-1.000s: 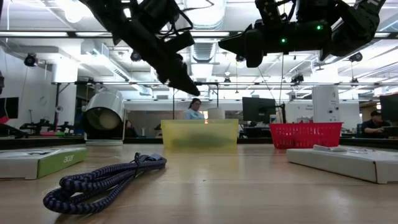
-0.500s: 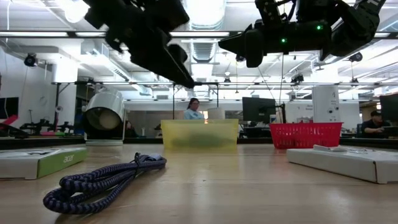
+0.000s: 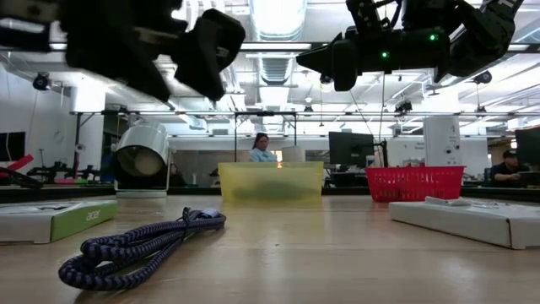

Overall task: Pick and place items into bin
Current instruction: Put the purple charger cable into the yellow bin

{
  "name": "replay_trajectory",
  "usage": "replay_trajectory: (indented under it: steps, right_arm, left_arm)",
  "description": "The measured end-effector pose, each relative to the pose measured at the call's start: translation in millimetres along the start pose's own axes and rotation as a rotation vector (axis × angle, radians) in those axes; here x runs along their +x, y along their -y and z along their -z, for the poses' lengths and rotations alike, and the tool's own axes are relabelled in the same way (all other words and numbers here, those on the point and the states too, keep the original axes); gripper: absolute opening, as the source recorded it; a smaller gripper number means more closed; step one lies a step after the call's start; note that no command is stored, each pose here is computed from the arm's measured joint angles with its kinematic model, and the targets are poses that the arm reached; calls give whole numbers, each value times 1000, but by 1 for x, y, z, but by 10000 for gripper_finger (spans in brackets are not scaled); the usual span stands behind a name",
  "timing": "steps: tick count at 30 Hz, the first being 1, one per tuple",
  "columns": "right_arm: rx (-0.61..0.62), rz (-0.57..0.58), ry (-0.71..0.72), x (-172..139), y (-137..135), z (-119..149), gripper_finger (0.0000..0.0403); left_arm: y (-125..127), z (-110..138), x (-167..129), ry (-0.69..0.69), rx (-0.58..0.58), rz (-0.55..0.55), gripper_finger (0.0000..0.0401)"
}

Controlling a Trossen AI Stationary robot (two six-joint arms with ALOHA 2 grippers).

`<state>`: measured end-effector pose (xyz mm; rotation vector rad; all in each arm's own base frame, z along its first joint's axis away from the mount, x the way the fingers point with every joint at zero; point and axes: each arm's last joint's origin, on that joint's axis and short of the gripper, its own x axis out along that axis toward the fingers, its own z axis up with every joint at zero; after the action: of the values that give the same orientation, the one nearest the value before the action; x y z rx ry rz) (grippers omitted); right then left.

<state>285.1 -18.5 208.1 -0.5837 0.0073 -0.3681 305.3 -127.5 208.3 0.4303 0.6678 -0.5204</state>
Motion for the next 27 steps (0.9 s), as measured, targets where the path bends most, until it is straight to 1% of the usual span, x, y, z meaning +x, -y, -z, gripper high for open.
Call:
replay_trajectory:
  steps: [4, 11, 13, 19, 23, 27]
  right_arm:
    - [2, 1, 1, 0, 0, 0, 61]
    - [11, -2, -2, 0, 0, 0, 58]
    - [28, -6, -10, 0, -1, 1, 60]
    - [22, -13, -20, 0, -1, 2, 65]
    - [22, -14, -20, 0, -1, 2, 63]
    - [21, -14, -22, 0, -1, 2, 59]
  left_arm:
    - [6, 6, 11, -37, 48, 24, 196]
    - [8, 10, 25, -39, 147, 76, 196]
    - [8, 12, 31, -36, 161, 87, 196]
    - [4, 13, 51, -56, 169, 103, 196]
    - [2, 13, 62, -61, 191, 132, 196]
    - [2, 16, 65, -77, 189, 177, 196]
